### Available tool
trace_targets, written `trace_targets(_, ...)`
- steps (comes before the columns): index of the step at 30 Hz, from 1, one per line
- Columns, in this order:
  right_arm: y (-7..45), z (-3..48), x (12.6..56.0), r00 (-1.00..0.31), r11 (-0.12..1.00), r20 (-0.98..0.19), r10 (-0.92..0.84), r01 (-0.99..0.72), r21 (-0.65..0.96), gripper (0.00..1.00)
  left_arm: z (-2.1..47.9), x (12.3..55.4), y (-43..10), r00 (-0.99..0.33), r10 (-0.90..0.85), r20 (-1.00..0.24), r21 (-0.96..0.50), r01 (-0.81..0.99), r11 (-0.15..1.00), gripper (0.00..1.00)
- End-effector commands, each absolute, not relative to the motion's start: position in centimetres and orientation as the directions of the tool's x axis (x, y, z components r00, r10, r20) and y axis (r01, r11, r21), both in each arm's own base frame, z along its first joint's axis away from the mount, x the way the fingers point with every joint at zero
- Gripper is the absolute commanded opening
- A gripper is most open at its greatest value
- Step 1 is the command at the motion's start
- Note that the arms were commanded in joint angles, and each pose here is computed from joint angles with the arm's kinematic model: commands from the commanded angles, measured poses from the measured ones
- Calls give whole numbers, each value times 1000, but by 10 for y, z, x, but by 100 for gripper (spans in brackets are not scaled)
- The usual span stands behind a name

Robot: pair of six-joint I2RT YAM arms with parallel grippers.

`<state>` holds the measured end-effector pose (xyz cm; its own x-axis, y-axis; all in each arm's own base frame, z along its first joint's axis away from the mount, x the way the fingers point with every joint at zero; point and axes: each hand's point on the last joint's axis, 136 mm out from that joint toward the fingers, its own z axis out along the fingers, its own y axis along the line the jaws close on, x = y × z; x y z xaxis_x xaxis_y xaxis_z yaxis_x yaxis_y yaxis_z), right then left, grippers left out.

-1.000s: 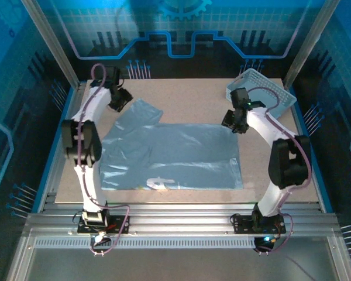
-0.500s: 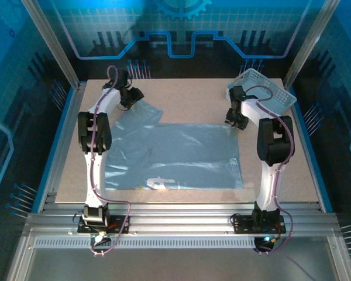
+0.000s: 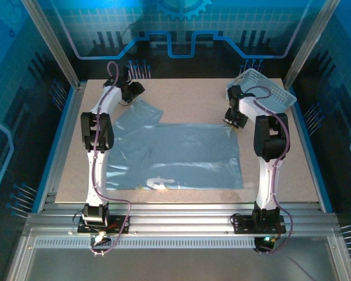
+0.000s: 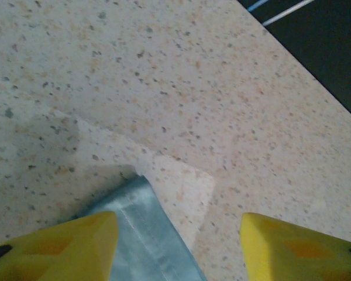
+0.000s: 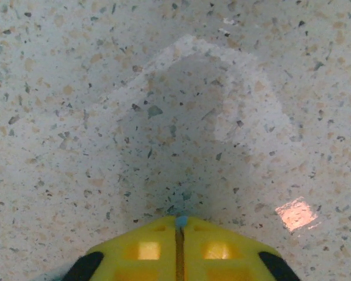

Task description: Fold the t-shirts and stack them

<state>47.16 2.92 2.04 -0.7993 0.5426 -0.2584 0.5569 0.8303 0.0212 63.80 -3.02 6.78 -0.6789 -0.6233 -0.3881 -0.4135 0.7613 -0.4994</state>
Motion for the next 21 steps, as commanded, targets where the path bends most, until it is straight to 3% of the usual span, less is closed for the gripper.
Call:
trace_targets(1,29,25,465,-806,831,-237,542,556,7,4,50,635,-14,-674,-621,-400,-416,-470,778,58)
trace_targets(8,38,31,461,-812,839,-233,535,543,36,2,32,634,-9,-712,-560,-422,-302,-472,828,54)
trace_targets(21,44,25,458,-813,838,-211,542,541,70,2,-4,608,-46,-824,-473,-311,-226,-419,879,43)
